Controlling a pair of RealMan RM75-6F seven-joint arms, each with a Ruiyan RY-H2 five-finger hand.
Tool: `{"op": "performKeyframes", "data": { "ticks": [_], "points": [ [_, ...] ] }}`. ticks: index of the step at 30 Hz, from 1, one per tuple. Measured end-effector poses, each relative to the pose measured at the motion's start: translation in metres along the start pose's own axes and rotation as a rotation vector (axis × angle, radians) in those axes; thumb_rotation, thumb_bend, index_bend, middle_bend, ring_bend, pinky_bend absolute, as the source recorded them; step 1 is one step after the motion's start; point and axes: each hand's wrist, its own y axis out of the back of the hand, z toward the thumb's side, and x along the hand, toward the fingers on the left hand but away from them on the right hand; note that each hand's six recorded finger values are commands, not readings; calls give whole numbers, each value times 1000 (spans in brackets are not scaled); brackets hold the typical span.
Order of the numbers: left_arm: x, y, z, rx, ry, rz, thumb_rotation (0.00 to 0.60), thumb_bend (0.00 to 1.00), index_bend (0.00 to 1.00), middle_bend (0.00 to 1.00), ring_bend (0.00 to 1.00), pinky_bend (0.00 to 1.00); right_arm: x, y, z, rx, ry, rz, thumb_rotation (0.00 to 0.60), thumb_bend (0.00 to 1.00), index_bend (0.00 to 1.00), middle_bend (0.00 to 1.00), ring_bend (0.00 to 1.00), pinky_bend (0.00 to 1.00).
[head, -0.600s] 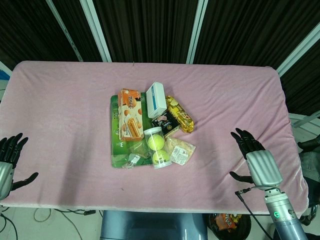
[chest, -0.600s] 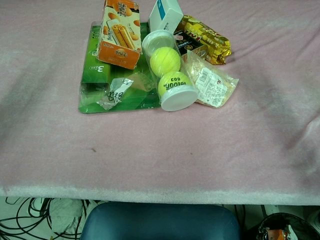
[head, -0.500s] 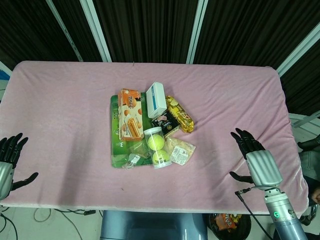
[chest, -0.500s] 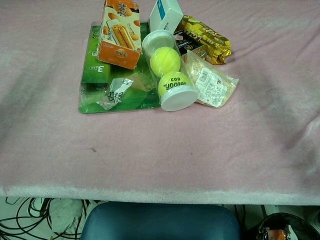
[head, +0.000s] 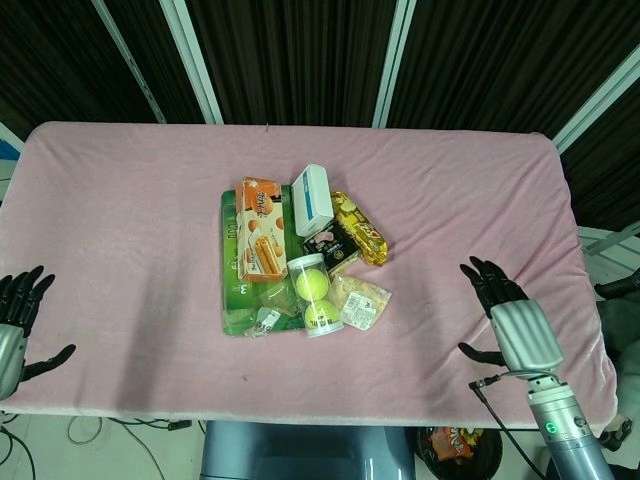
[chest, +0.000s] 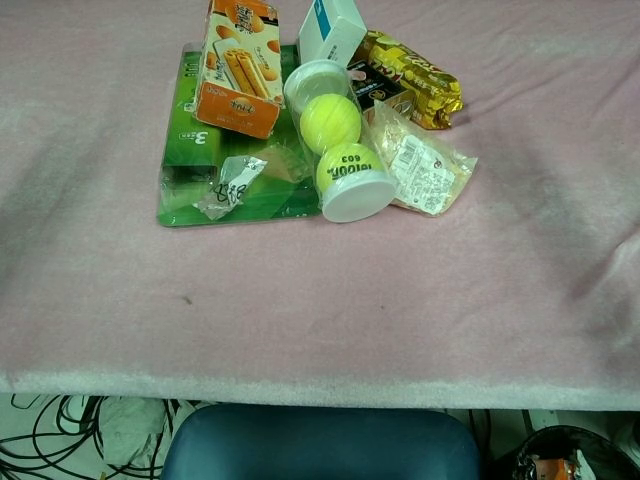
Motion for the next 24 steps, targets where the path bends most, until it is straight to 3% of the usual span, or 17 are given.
{"op": "performKeyframes", "data": {
  "ticks": [8,13,24],
  "points": [
    [1,-1,-1,1,6,-5,600,0,0,0,0,0,-6,-3,0,12,14,-6,600,88,0,0,0,220],
    [1,-3,-2,-2,15,-10,600,0,0,0,0,0,-16,-9,9,28,76,-5,600,88,0,0,0,219],
    [2,-3,-3,-12,24,-16,600,0,0,0,0,0,-64,-36,65,186,438,-7,600,87,0,0,0,219]
  ]
}}
